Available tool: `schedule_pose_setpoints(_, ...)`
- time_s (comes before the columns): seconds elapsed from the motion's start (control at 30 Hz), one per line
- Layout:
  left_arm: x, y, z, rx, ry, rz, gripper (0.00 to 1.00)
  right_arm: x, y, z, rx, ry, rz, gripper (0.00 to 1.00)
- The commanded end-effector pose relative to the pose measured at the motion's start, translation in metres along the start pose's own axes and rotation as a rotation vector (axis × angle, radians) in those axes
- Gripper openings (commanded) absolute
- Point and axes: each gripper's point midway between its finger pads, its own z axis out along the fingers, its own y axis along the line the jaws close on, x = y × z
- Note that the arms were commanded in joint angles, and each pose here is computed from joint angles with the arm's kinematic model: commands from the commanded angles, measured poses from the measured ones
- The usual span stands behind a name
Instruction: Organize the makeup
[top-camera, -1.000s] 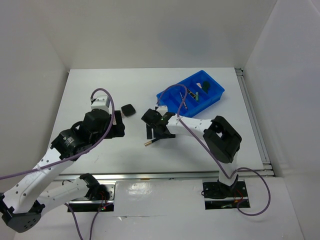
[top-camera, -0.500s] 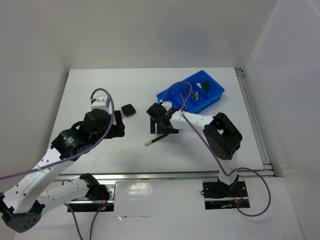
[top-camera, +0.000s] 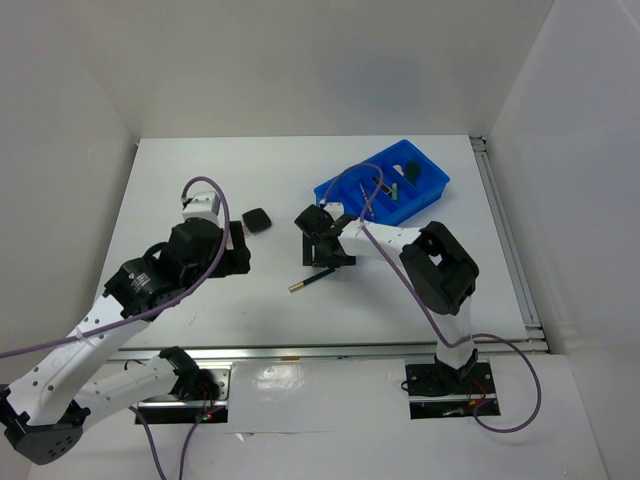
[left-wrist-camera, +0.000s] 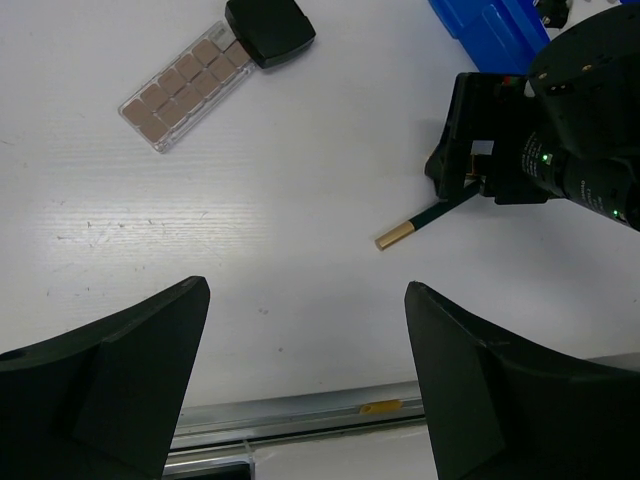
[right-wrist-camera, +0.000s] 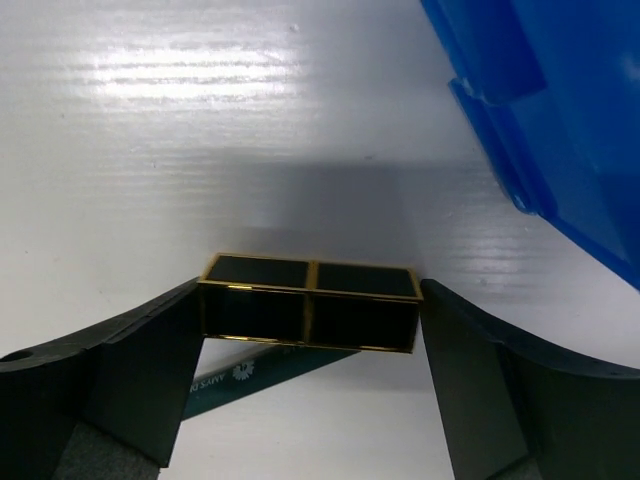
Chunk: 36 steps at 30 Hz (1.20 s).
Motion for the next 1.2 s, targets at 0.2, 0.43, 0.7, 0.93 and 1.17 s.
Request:
schedule_pose_setpoints(0.2,-0.008,-0.001,0.002,-0.008,-0.035,-0.012,0.93,-0.029,0.02,0.001,-0.076,-0.077,0.031,0.7)
schedule_pose_setpoints(0.43,-0.011,0.004,0.003,-0.032,-0.051,-0.012,0.93,-0.062,0.075,-0.059,-0.243,-0.184,0.002,0.61)
schedule_pose_setpoints(0.7,-0.016,0.01,0.001,-0.068,-0.074,-0.013,0.93,-0.15,0.062,-0.103,-0.209,-0.369,0.076,0.61)
schedule_pose_setpoints(0.93,-0.026,0.013,0.004,-0.091,-0.125,-0.018,0.93,-0.245,-0.051,-0.082,-0.085,-0.428,0.285,0.61)
schedule_pose_setpoints(1.17,-0.038,0.008,0.015,-0.119,-0.154,0.015,0.93,-0.271,-0.131,-0.05,0.005,-0.397,0.436,0.61)
